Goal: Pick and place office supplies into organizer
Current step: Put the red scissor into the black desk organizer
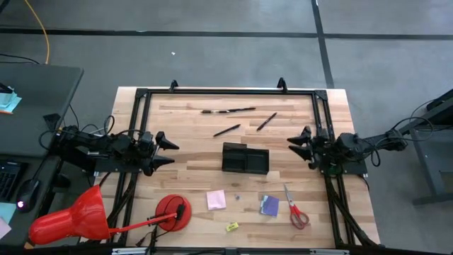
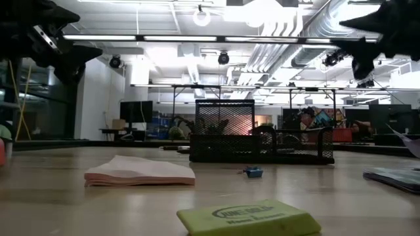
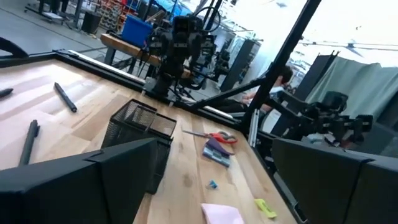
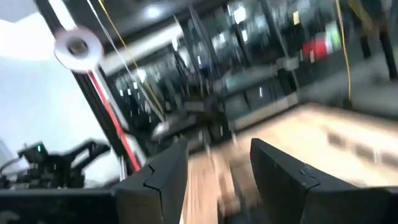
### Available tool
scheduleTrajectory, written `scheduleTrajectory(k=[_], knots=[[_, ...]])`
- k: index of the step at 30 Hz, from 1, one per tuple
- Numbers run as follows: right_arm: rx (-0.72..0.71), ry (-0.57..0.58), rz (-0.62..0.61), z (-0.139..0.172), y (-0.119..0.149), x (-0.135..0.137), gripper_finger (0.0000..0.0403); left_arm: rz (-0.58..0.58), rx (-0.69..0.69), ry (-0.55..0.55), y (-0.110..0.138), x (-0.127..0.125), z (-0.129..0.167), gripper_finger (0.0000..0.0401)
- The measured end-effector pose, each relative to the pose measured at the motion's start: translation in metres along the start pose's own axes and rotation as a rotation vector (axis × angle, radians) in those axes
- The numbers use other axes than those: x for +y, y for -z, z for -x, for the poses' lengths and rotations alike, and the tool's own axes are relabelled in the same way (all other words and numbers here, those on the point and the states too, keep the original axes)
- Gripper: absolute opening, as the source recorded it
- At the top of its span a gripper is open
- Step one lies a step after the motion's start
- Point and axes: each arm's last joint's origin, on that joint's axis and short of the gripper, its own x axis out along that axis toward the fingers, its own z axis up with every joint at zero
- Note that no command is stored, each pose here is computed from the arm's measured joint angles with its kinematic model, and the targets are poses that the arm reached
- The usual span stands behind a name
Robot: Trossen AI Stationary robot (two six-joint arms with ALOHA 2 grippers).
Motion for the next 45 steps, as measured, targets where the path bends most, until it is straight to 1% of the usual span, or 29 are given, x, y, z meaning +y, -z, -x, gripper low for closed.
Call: scheduleTrajectory(k=[3, 6, 9, 11, 13, 16, 19, 22, 25, 28, 31, 33, 38, 40, 42, 43, 45], knots=[[0.094, 0.037, -0.039, 0.001, 0.009, -0.004, 0.0167, -0.012, -0.011, -0.006, -0.001, 0.000, 0.000, 0.0312], [0.114, 0.081, -0.042, 0.001, 0.012, -0.006, 0.0167, -0.024, -0.047, -0.076, -0.002, 0.002, 0.000, 0.0312], [0.126, 0.076, -0.003, 0.000, 0.013, -0.006, 0.0167, -0.024, -0.120, -0.129, -0.008, 0.002, 0.000, 0.0312], [0.132, 0.072, 0.036, 0.000, 0.013, -0.006, 0.0167, -0.023, -0.140, -0.159, -0.009, 0.002, 0.000, 0.0312], [0.135, 0.069, 0.074, 0.000, 0.014, -0.006, 0.0167, -0.023, -0.140, -0.189, -0.008, 0.003, 0.000, 0.0312], [0.136, 0.067, 0.098, 0.000, 0.014, -0.006, 0.0167, -0.005, -0.093, -0.249, -0.002, 0.007, -0.001, 0.0312], [0.140, 0.059, 0.099, 0.000, 0.014, -0.006, 0.0167, 0.004, -0.044, -0.139, -0.001, 0.003, -0.004, 0.0312], [0.148, 0.045, 0.092, 0.000, 0.014, -0.005, 0.0167, -0.031, -0.031, -0.034, -0.003, -0.001, -0.006, 0.0312], [0.153, 0.046, 0.064, 0.000, 0.015, -0.005, 0.0167, -0.083, -0.025, -0.006, -0.003, -0.002, -0.008, 0.0312], [0.181, 0.038, 0.020, -0.001, 0.017, -0.005, 0.0167, -0.136, -0.060, 0.006, -0.006, -0.005, -0.012, 0.0312], [0.222, 0.043, -0.008, -0.004, 0.021, -0.006, 0.0167, -0.158, -0.083, 0.019, -0.012, -0.008, -0.016, 0.0312], [0.230, 0.052, -0.014, -0.007, 0.022, -0.005, 0.0167, -0.177, -0.044, 0.005, -0.015, -0.010, -0.021, 0.0312], [0.195, 0.031, -0.011, -0.016, 0.021, -0.001, 0.0167, -0.278, 0.130, -0.048, -0.023, -0.017, -0.042, 0.0312], [0.203, 0.045, 0.005, -0.020, 0.022, -0.001, 0.0167, -0.343, 0.177, -0.063, -0.026, -0.021, -0.052, 0.0312], [0.219, 0.064, 0.007, -0.022, 0.023, -0.001, 0.0167, -0.379, 0.197, -0.109, -0.030, -0.023, -0.060, 0.0312], [0.232, 0.069, -0.008, -0.023, 0.024, -0.001, 0.0167, -0.386, 0.209, -0.136, -0.030, -0.023, -0.065, 0.0312], [0.275, 0.075, -0.055, -0.025, 0.026, 0.000, 0.0167, -0.397, 0.246, -0.150, -0.029, -0.023, -0.073, 0.0312]])
